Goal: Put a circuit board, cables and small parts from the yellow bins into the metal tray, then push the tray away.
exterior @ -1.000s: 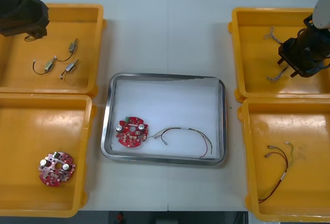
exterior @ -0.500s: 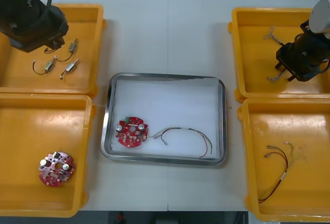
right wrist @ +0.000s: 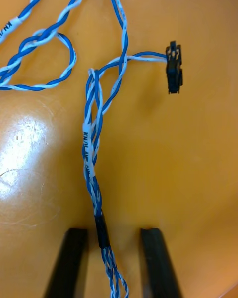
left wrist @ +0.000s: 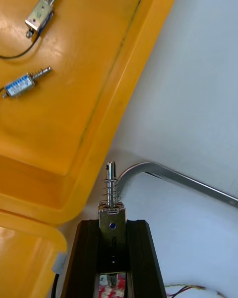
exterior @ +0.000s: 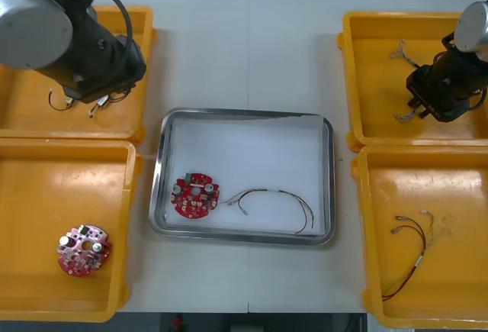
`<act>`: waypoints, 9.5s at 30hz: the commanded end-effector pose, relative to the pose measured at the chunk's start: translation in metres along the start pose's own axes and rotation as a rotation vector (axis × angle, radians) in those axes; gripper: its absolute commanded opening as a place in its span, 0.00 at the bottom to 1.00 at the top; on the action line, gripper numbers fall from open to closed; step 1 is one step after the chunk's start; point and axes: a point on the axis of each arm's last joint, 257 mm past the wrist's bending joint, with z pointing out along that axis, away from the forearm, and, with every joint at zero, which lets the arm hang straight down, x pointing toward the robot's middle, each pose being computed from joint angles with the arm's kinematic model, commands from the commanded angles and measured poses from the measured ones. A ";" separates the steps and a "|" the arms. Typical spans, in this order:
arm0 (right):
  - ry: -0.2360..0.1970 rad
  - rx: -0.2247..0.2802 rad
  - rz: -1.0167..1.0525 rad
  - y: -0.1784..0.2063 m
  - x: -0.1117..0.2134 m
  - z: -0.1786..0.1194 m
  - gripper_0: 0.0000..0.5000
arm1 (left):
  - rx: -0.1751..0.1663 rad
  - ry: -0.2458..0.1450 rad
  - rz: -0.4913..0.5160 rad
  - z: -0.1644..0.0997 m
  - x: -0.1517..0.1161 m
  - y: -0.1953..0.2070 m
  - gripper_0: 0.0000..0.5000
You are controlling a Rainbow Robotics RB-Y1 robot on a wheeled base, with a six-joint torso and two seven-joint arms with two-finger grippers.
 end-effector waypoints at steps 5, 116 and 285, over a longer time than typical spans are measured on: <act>0.017 -0.039 0.044 0.017 0.005 -0.006 0.00 | -0.007 0.008 -0.017 0.030 0.052 -0.027 0.00; -0.214 -0.394 -2.597 0.071 0.293 -0.108 0.00 | -0.125 0.084 0.700 0.001 -0.119 0.119 1.00; -0.043 -0.037 -0.990 -0.126 0.101 -0.159 1.00 | -0.091 0.094 0.166 0.063 0.096 -0.058 0.00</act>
